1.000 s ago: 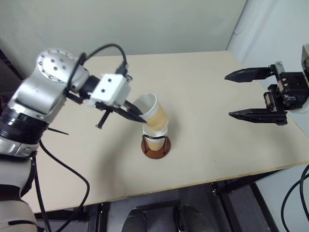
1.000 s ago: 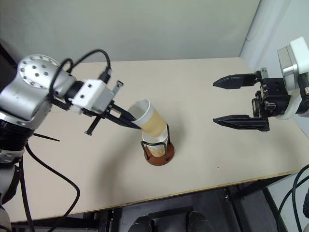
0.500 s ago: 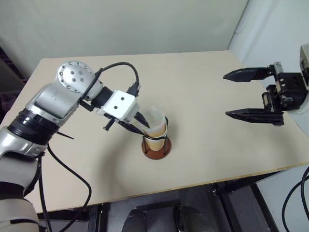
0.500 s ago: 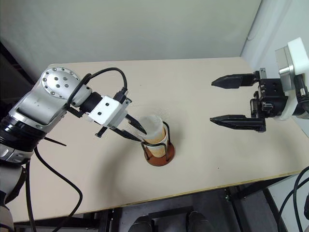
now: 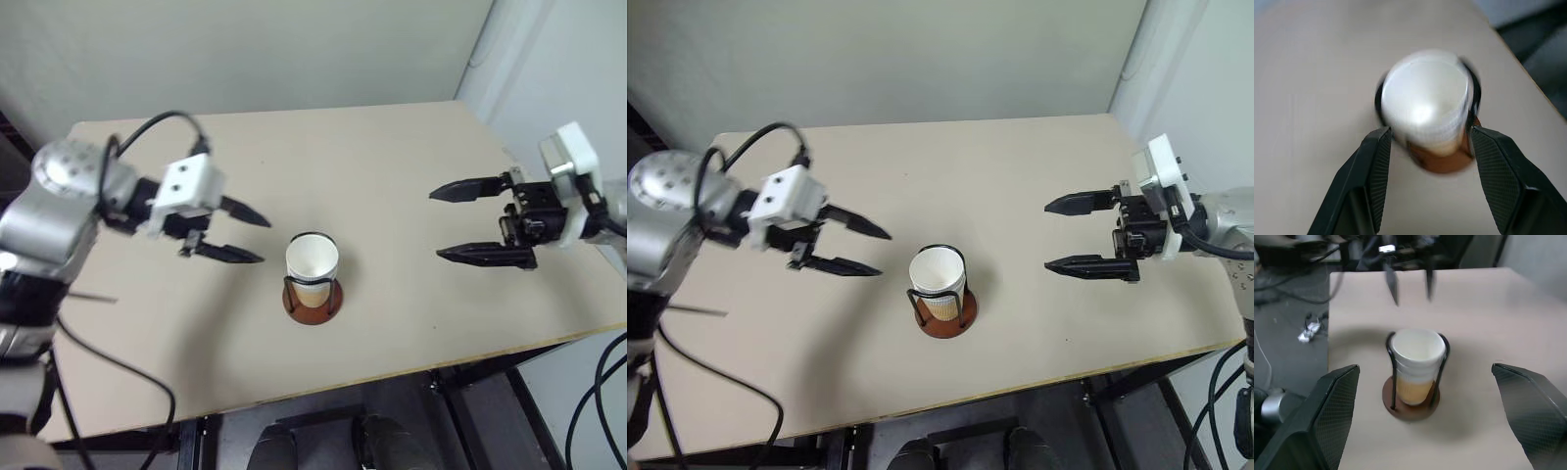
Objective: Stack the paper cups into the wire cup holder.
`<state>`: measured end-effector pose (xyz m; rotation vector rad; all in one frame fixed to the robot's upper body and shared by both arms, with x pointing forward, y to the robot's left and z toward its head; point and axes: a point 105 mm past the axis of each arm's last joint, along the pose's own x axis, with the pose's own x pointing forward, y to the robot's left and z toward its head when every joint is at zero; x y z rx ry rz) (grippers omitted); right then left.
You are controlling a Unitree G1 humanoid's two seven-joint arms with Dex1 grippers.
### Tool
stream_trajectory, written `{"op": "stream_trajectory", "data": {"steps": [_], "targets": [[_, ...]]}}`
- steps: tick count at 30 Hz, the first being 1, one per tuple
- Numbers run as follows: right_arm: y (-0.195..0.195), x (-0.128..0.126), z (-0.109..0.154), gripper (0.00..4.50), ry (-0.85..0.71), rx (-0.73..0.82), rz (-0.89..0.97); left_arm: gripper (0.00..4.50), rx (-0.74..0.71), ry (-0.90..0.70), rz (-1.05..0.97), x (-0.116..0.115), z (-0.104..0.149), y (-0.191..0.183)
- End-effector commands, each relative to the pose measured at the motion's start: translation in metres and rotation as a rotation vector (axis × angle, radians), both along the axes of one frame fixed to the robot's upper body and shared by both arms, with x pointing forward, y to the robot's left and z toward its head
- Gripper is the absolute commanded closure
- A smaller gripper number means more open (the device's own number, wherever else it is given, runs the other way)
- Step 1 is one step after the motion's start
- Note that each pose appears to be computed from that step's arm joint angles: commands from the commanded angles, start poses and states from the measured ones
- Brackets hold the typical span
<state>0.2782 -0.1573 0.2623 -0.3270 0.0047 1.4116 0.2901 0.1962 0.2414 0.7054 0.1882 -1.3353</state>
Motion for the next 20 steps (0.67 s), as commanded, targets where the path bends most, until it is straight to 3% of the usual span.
{"op": "stream_trajectory", "data": {"steps": [1, 6, 20], "targets": [[-0.019, 0.005, -0.005, 0.0, 0.016, 0.023, -0.065, 1.77, -0.125, 0.01, 0.194, -0.012, 0.011, 0.039], [-0.036, 0.012, -0.015, 0.0, 0.047, 0.022, -0.128, 1.77, -0.195, 0.063, 0.361, -0.031, -0.001, 0.076], [-0.037, 0.023, -0.01, 0.0, 0.047, 0.013, -0.117, 1.77, -0.223, 0.116, 0.422, -0.051, -0.015, 0.08]]}}
